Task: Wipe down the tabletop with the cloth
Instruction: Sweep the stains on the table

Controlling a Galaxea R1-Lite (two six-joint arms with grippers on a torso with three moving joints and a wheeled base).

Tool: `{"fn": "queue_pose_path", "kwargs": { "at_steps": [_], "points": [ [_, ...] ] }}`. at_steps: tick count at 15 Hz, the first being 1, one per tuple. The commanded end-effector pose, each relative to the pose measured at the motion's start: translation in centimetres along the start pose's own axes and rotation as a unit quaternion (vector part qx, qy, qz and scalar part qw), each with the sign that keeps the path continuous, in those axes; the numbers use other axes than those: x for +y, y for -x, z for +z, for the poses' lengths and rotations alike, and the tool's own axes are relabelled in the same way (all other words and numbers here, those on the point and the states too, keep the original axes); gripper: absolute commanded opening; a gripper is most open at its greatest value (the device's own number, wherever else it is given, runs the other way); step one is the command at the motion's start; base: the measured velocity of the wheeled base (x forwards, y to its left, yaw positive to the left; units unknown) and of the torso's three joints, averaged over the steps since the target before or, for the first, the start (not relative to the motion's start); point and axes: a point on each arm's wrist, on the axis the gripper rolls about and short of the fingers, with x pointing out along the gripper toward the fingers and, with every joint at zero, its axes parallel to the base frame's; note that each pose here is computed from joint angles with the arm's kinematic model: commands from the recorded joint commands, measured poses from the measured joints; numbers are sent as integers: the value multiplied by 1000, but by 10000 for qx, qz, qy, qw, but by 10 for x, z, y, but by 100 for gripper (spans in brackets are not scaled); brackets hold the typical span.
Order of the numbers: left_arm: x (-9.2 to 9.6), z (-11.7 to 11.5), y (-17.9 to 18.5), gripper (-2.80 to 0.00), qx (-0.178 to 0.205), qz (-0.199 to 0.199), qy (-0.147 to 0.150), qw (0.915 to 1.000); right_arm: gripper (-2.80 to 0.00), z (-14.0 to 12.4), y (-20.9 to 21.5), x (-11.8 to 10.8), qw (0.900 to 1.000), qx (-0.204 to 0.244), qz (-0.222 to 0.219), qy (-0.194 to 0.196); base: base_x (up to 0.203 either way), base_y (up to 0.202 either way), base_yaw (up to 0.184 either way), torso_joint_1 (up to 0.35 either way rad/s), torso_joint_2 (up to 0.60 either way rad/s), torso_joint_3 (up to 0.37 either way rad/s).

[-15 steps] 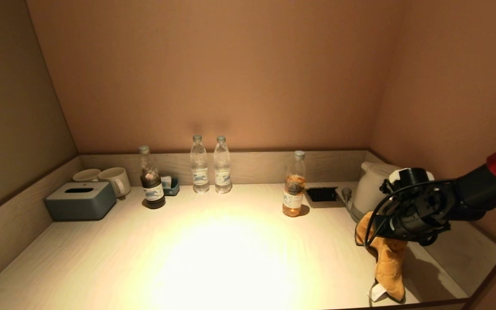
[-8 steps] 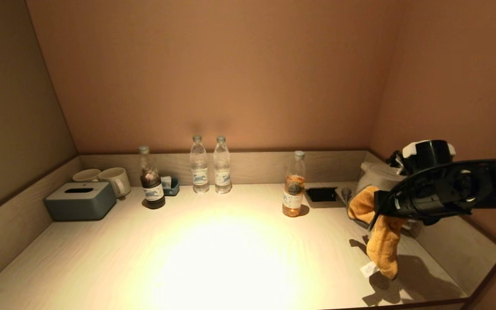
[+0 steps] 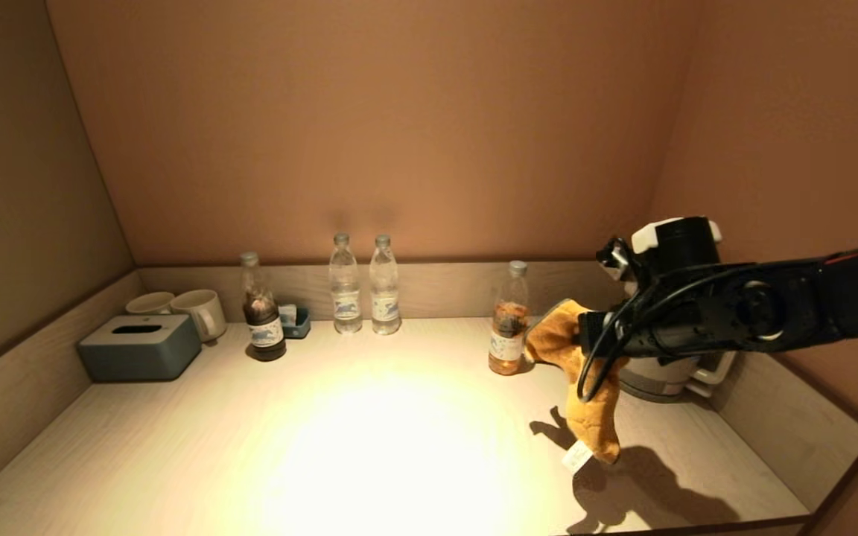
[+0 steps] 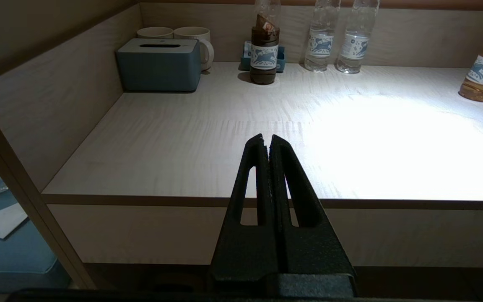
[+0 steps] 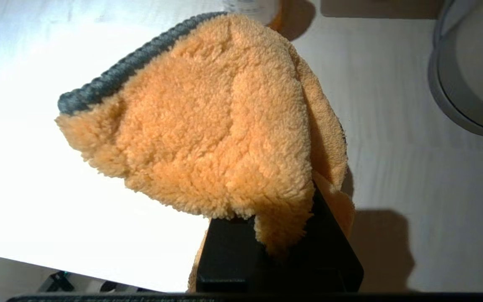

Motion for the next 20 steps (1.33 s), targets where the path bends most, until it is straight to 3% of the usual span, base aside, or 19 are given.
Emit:
{"fn": "queue_pose_path", "kwargs": {
  "at_steps": [1, 6, 11, 20],
  "points": [
    [0, 0, 0, -280, -2, 2, 2, 10000, -280, -1, -10, 20, 9995, 65, 215, 202, 0, 0, 0, 0, 0, 0],
    [0, 0, 0, -280, -2, 2, 2, 10000, -280, 5, -65, 38, 9982, 256, 386, 368, 0, 0, 0, 0, 0, 0],
    [0, 0, 0, -280, -10, 2, 3, 10000, -280, -3, -118, 38, 9978, 471, 49, 473, 0, 0, 0, 0, 0, 0],
    [0, 0, 0, -280, -10, 2, 3, 10000, -280, -19, -160, 36, 9960, 740, 12, 491, 0, 0, 0, 0, 0, 0]
  ]
}}
